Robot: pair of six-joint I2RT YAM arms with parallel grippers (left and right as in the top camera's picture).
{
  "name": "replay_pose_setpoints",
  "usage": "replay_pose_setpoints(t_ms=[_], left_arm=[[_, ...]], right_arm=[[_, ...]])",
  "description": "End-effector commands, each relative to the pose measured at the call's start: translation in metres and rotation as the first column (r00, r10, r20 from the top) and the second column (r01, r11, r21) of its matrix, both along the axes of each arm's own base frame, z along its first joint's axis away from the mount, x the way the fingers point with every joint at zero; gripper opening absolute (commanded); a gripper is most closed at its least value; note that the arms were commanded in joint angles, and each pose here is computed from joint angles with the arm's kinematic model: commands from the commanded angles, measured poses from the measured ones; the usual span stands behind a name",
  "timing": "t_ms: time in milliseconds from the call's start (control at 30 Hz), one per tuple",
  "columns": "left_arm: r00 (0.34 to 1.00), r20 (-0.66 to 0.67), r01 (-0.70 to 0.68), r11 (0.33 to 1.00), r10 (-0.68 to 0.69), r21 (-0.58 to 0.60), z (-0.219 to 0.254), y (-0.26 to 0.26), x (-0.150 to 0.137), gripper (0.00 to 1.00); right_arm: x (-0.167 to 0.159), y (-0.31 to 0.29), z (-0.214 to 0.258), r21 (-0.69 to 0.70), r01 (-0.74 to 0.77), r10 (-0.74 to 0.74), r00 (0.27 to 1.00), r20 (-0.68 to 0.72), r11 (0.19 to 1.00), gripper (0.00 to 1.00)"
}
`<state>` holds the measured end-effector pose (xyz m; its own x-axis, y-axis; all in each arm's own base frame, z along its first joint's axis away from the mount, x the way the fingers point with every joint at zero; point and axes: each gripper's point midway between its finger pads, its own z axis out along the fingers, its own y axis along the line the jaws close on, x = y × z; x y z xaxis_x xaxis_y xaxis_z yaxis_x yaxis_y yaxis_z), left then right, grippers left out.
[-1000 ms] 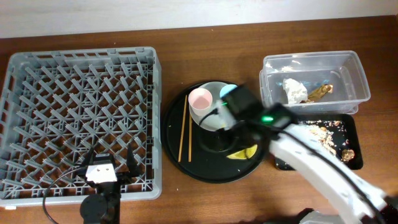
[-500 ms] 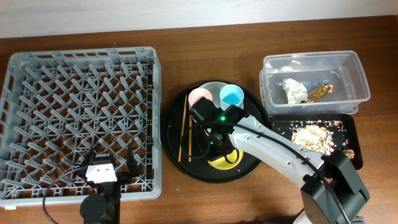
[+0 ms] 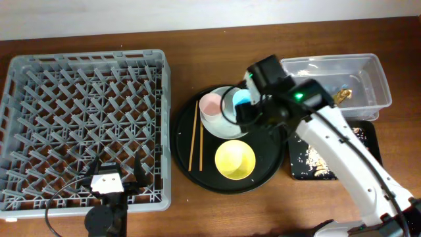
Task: Sort waste into correct bins and load items into the dishwasher rack
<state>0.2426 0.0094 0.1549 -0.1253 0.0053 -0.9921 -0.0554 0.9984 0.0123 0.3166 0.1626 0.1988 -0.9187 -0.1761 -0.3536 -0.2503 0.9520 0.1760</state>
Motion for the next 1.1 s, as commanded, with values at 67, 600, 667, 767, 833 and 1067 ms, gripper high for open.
replay_pose_setpoints(t_ms=[67,600,667,767,833,1067], left_arm=[[1.000,0.000,-0.001,1.000,0.001,0.016,-0.001,0.000,0.000,0.99],[1.000,0.011,-0.002,1.000,0.002,0.016,0.002,0.000,0.000,0.99],[0.989,0.144,0.049,0.999,-0.046,-0.022,0.034,-0.009,0.002,0.99],[0.910,0.381,0.239,0.957,-0.162,-0.162,0.106,-0.033,-0.012,0.99],[0.877,0.458,0.284,0.925,-0.145,-0.253,0.141,-0.033,-0.024,0.99],[0.869,0.421,0.410,0.854,-0.260,-0.320,0.210,-0.055,-0.045,0.99]], right_arm=[[0.022,0.000,-0.031,-0.089,-0.184,0.188,0.982,0.030,0.979,0.58],[0.068,0.009,-0.082,-0.147,-0.192,0.201,0.978,0.049,0.970,0.41],[0.070,0.010,-0.081,-0.148,-0.198,0.208,0.977,0.057,0.969,0.41],[0.073,0.005,-0.081,-0.177,-0.182,0.196,0.978,0.069,0.967,0.42],[0.077,0.002,-0.080,-0.194,-0.168,0.187,0.979,0.085,0.967,0.42],[0.084,-0.008,-0.079,-0.184,-0.138,0.156,0.984,0.090,0.973,0.60]])
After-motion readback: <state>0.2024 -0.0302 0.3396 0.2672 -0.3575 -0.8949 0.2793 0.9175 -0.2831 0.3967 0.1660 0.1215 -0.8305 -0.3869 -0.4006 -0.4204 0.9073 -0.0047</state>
